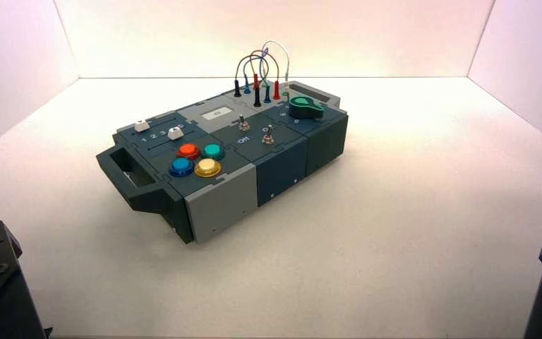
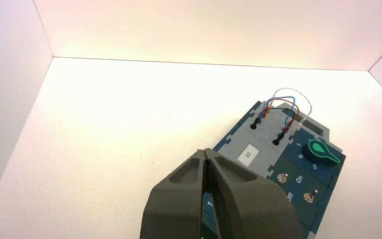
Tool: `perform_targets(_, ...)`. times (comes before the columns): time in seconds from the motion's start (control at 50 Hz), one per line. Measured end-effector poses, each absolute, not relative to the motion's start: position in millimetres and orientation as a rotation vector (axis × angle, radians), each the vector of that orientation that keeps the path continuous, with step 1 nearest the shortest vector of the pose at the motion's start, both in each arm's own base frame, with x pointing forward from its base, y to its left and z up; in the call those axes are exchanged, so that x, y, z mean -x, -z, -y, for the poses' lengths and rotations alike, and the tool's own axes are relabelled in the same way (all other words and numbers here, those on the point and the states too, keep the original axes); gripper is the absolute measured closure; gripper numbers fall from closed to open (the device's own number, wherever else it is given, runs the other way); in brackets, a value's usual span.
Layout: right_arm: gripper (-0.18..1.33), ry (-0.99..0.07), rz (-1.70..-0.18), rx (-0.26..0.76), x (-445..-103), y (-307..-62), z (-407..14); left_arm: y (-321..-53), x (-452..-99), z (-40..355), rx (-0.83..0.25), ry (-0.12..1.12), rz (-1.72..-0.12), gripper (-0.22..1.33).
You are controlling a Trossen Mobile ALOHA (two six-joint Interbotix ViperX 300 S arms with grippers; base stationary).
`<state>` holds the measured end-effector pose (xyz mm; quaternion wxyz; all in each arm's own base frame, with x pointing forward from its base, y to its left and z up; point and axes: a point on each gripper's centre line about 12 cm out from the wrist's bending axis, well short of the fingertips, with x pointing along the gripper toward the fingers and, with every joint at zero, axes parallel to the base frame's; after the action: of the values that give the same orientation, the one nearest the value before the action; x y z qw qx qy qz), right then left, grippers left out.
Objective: Flip the bottom switch off with the right gripper.
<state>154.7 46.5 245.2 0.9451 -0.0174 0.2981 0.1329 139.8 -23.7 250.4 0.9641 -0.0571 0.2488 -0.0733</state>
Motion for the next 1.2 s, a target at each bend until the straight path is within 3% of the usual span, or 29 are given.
perform_targets(0.5,1.29,-0.299,-0.614,0.042,-153.4,-244.0,-51.1,-241.8,-143.3,25.1,0.117,0.150,-0.571,1.28)
perform_targets(0.72,1.29,-0.329,-0.650,0.059,-155.5,-237.9,-57.7,-219.2,-160.1,40.7,0.068,0.220,-0.821,1.28)
perform_targets(0.98,1.29,-0.335,-0.706,0.055,-168.5,-240.3,-64.6,-191.6,-185.4,79.7,-0.118,0.391,-1.203,1.28)
perform_targets(1.2,1.29,-0.356,-0.724,0.064,-180.5,-248.0,-74.0,-164.5,-194.3,88.0,-0.235,0.458,-1.386,1.28)
